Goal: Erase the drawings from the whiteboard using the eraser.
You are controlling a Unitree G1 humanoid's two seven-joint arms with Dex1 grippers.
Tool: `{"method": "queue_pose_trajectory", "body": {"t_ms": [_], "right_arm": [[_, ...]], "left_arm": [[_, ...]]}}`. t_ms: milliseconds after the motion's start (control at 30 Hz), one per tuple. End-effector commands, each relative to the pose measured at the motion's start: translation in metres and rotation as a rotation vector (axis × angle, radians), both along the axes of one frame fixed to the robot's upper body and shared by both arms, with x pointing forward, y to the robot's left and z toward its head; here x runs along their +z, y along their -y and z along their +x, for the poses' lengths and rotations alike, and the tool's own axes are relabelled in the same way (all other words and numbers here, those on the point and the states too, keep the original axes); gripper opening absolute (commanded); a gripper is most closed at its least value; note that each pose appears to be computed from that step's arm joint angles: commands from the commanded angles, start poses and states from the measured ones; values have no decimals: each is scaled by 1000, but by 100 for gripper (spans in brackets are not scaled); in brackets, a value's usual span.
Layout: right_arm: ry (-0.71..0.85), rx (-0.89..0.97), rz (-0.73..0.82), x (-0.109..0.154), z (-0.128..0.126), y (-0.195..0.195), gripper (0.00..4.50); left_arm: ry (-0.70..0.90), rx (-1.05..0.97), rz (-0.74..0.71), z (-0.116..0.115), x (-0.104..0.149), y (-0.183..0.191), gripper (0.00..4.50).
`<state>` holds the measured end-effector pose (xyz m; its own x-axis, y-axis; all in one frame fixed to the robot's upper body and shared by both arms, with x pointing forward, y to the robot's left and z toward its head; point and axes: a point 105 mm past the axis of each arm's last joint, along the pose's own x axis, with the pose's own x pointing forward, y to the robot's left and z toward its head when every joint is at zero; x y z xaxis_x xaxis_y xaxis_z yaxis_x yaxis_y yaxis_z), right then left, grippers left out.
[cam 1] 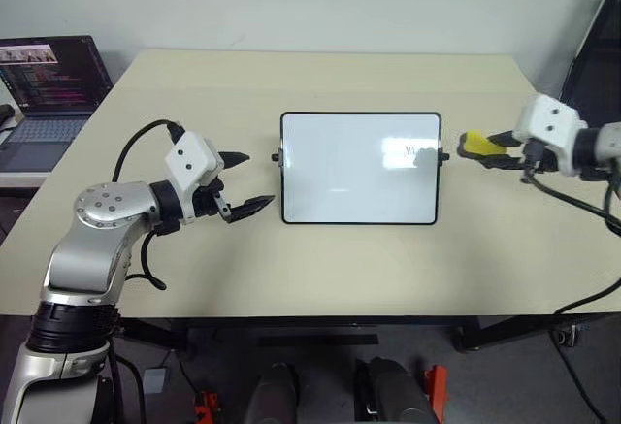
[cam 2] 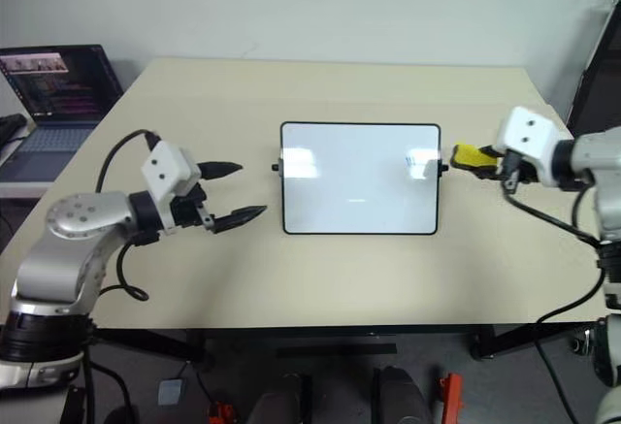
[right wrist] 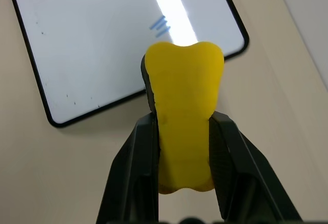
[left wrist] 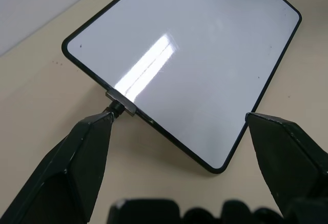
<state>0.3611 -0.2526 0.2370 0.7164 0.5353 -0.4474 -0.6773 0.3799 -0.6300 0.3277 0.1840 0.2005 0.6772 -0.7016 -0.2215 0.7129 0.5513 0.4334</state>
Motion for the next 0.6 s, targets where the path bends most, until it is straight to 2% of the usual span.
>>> {"method": "queue_pose_trajectory", "body": {"t_ms": [33, 133, 600], "right_arm": [[66, -44, 29, 19, -5, 20, 97], [69, -72, 24, 19, -6, 31, 97], [117, -37, 54, 22, 7, 14, 97]], "left_arm": [[66, -12, 7, -3, 19, 1, 450], [70, -20, 6, -4, 20, 3, 450], [102, -30, 13, -4, 28, 9, 450]]}}
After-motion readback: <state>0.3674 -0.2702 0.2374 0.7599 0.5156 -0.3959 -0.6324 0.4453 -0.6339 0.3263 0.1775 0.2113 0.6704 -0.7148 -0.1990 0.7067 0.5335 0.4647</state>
